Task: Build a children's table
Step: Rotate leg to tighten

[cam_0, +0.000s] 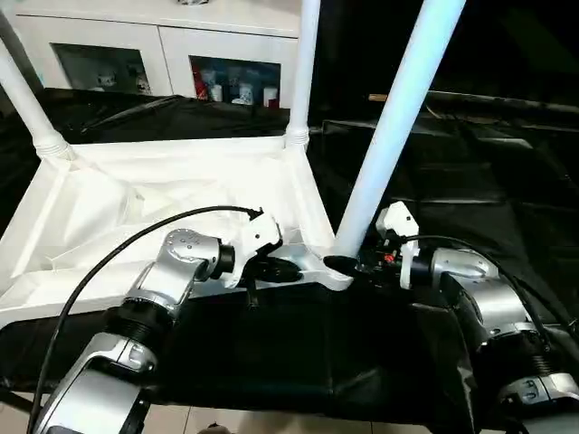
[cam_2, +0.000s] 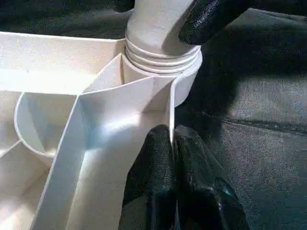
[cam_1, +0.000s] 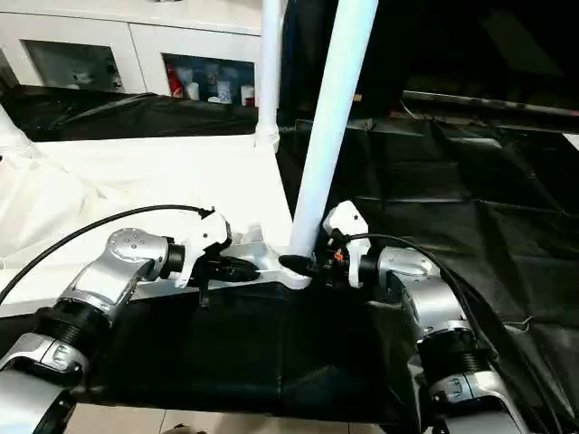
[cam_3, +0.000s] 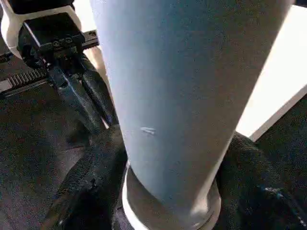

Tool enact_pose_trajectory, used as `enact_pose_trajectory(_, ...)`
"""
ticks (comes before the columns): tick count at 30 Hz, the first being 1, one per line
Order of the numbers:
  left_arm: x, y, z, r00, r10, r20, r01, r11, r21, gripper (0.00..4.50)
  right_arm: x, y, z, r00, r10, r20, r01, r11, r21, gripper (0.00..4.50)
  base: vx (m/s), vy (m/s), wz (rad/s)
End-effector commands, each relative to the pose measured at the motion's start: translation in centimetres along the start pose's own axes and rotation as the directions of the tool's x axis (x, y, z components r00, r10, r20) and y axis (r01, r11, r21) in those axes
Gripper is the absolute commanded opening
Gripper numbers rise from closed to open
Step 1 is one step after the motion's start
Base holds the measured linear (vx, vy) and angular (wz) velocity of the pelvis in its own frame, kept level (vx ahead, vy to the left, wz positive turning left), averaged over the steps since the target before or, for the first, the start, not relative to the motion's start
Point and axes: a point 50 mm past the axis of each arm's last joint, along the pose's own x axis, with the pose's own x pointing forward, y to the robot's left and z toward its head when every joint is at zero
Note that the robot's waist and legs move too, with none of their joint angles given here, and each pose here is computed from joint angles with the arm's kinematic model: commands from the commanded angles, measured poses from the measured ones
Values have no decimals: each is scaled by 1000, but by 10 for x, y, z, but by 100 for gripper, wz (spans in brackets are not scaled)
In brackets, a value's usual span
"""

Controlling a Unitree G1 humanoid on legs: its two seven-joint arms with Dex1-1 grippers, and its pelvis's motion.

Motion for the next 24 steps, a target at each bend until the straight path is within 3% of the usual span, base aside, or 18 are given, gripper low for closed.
enact_pose_trajectory(1,4,-5,-4,999,-23,37,25,999,-35,0,-2,2,-3,999,25,-21,-25,1000,-9,235,0,0,0)
enact_pose_trajectory(5,3,-5,-4,999,-22,36,23,999,-37,0,-2,3,-5,999,28,-27,-28,1000,-8,204,0,0,0)
enact_pose_trajectory(11,5,-4,-4,999,-2,42,4,999,-49,0,1,4,-10,1000,4,-21,-3,1000,26,196,0,0,0)
enact_pose_trajectory(15,15,5,0,992,122,25,-120,990,-68,0,7,2,-23,989,-147,-20,148,985,89,195,0,0,0)
enact_pose_trajectory(20,32,20,10,947,321,-8,-320,941,-107,0,27,6,-33,940,-337,-45,340,928,156,195,0,0,0)
enact_pose_trajectory(24,50,24,24,912,410,-25,-410,904,-120,0,51,6,-33,839,-537,-93,544,818,188,195,0,0,0)
